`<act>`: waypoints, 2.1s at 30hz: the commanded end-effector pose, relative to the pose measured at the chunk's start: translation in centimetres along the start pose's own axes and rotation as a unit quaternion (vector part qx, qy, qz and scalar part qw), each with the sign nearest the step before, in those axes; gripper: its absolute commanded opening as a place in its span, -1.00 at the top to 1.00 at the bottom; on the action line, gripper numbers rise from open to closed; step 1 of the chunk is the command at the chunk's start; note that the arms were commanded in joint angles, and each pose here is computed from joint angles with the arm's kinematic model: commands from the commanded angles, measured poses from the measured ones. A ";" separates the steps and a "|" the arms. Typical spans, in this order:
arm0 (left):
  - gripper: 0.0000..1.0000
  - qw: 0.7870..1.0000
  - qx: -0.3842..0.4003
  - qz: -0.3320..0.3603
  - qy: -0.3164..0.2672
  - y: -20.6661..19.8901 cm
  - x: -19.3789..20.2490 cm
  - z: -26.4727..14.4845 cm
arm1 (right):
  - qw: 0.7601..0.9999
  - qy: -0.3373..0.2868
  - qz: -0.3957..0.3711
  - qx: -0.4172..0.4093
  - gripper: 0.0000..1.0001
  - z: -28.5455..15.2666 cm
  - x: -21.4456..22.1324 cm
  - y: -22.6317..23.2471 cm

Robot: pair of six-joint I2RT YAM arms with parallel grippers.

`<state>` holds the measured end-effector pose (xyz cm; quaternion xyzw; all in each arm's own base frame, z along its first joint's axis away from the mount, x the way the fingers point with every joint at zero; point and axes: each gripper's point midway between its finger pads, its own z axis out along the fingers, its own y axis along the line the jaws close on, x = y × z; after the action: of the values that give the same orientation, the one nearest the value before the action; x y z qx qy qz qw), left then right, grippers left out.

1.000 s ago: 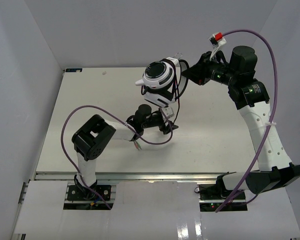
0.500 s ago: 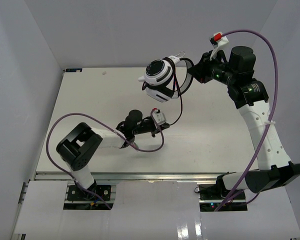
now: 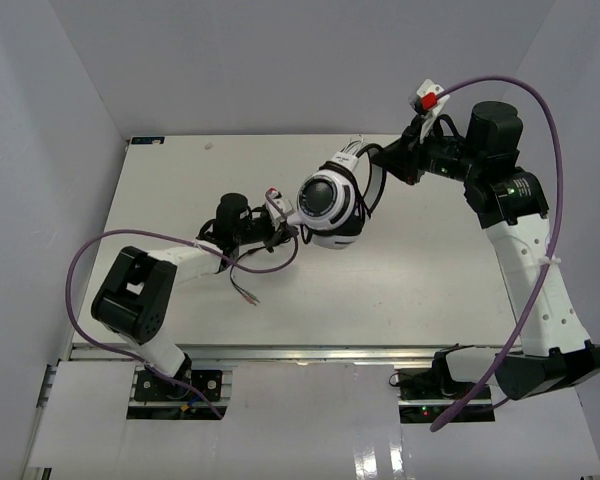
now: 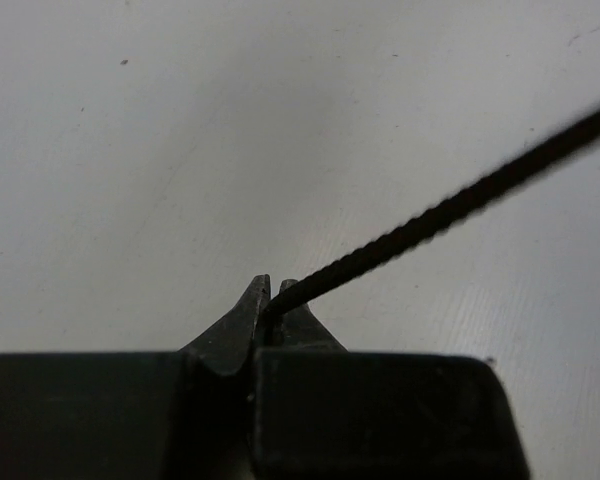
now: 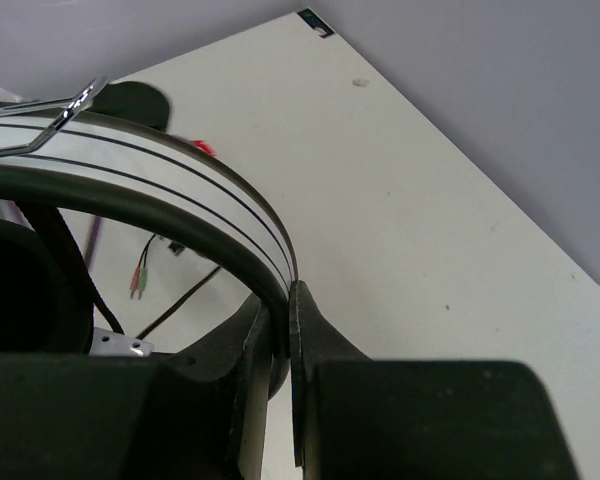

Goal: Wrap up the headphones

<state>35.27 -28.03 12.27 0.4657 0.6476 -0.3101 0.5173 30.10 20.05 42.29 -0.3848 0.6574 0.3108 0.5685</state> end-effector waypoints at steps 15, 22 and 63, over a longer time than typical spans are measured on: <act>1.00 0.990 0.060 -0.126 0.013 1.4 -5.7 -2.1 | 0.974 0.079 -0.196 0.077 0.85 -2.6 6.2 -1.0; 1.00 0.968 0.150 -0.191 0.055 -0.7 -8.2 -3.0 | 0.950 0.113 -0.284 0.060 0.85 -1.5 10.0 -1.0; 0.14 0.909 0.160 -0.349 -0.161 -11.9 -20.3 -0.4 | 0.911 0.012 0.048 0.409 0.85 6.7 5.3 -11.0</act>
<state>24.59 -36.39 31.03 0.2028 0.6518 -0.6799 0.2679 41.77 18.89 29.75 -0.1921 0.7665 -0.0646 0.6094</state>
